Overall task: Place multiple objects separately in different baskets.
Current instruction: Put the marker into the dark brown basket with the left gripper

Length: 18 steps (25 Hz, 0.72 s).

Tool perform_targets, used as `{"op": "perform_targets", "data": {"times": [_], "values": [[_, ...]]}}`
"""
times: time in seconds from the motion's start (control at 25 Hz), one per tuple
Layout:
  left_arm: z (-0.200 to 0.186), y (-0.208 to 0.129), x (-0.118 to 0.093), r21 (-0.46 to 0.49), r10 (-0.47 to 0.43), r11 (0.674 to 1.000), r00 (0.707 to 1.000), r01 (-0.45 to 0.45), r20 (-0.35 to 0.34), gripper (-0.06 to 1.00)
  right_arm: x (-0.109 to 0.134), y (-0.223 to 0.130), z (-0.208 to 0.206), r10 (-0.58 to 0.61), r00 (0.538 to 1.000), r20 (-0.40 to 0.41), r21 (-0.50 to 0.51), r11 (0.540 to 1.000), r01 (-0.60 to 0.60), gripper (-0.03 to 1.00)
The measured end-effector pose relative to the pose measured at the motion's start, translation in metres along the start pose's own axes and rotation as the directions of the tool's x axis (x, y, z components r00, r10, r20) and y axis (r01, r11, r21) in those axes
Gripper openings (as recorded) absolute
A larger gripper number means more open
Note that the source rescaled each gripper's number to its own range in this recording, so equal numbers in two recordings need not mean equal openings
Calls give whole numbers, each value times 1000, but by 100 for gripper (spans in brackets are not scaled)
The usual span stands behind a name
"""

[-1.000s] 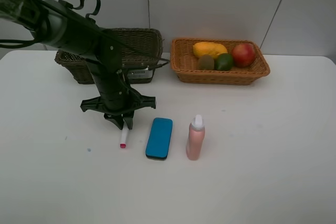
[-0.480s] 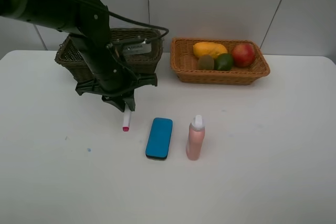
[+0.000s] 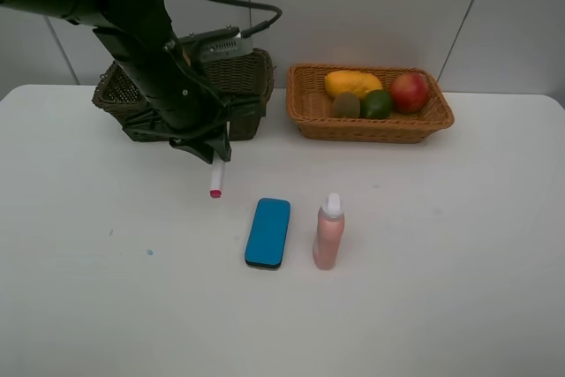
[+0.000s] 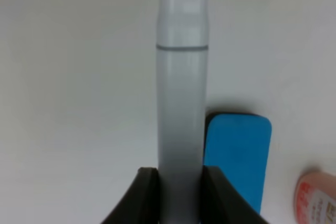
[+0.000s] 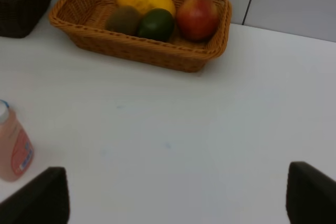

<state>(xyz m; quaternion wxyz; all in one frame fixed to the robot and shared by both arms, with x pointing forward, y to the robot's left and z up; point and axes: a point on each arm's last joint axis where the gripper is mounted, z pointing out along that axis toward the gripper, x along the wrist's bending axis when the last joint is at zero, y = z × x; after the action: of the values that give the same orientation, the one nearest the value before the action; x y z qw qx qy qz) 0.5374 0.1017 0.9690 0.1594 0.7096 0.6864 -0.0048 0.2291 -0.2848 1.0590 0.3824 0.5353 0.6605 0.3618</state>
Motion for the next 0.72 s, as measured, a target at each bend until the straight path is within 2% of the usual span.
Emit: {"op": "perform_targets", "data": {"times": [0.16,0.32,0.56,0.72], "values": [[-1,8,3,-59,-6,998,1000,7,17,0,0,0,0,0,1000,0,0,1000,0,100],[-3,24,16,-149,-18,989,1000,22,25,0,0,0,0,0,1000,0,0,1000,0,100],[-8,43,29,-278,76,958,997,-66,26,0,0,0,0,0,1000,0,0,1000,0,100],[-11,53,33,-359,93,930,995,-74,34,0,0,0,0,0,1000,0,0,1000,0,100]]}}
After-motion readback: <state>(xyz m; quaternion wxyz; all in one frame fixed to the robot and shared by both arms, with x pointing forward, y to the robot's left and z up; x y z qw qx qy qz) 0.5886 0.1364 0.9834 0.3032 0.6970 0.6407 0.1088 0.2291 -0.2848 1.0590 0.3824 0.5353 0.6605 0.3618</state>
